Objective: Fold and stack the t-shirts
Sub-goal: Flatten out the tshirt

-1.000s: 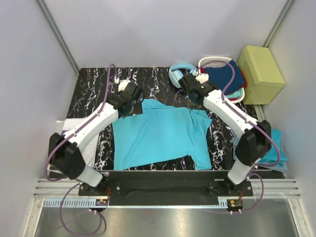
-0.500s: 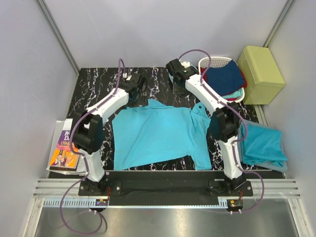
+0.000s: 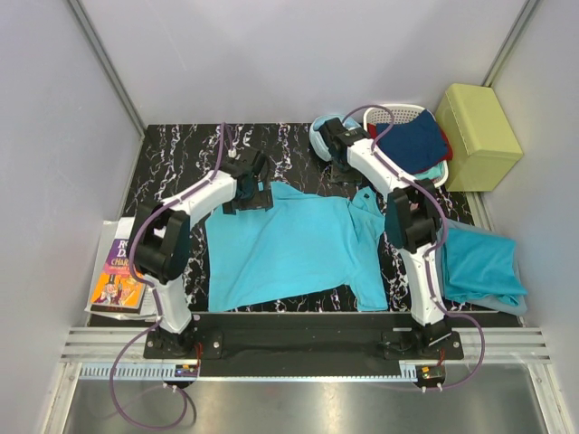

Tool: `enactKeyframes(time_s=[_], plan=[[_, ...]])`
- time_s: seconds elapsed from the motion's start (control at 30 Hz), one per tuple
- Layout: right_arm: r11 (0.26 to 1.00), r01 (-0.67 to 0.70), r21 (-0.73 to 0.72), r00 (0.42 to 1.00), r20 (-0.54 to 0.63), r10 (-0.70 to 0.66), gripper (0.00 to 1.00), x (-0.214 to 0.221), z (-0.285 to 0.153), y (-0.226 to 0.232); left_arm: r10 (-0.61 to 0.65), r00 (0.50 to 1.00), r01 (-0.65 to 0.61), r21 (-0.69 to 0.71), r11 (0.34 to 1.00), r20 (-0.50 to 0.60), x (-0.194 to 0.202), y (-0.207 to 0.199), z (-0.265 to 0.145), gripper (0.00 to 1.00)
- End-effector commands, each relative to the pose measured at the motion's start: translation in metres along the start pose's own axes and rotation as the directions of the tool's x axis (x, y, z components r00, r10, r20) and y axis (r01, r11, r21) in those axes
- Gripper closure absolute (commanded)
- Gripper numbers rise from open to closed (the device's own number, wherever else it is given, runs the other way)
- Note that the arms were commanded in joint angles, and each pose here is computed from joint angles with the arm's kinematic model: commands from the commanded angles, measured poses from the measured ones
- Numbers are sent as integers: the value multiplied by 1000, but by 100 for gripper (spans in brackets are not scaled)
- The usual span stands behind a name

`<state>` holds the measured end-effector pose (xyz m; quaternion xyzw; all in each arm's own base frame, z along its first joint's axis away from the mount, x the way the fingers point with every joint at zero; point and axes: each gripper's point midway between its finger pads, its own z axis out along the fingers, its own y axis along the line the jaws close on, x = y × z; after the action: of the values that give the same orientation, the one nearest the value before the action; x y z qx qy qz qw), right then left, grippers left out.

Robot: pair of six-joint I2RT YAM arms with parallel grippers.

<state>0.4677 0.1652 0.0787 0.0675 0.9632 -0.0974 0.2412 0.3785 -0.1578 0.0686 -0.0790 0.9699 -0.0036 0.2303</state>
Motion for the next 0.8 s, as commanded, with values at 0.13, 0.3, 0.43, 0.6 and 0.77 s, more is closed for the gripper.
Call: enactKeyframes(time_s=[0.13,0.3,0.43,0.6,0.77], plan=[[1000,7,-25,999,-43,-8,50,11,26,11,-38,999,36,85,996,25,-5,-13,-12,1],[999,-2,-32,996,-85,-1,50,19,40,10,-38,999,37,85,996,18,-2,-12,-12,1],[999,-3,-42,995,-102,-2,55,23,42,10,-40,999,39,80,996,5,4,-10,-11,1],[998,-19,-61,991,-133,10,62,36,32,7,-55,998,57,96,994,-17,12,-10,-13,2],[998,-19,-59,987,-161,9,67,61,25,-7,-54,998,57,95,994,-32,22,-9,-14,2]])
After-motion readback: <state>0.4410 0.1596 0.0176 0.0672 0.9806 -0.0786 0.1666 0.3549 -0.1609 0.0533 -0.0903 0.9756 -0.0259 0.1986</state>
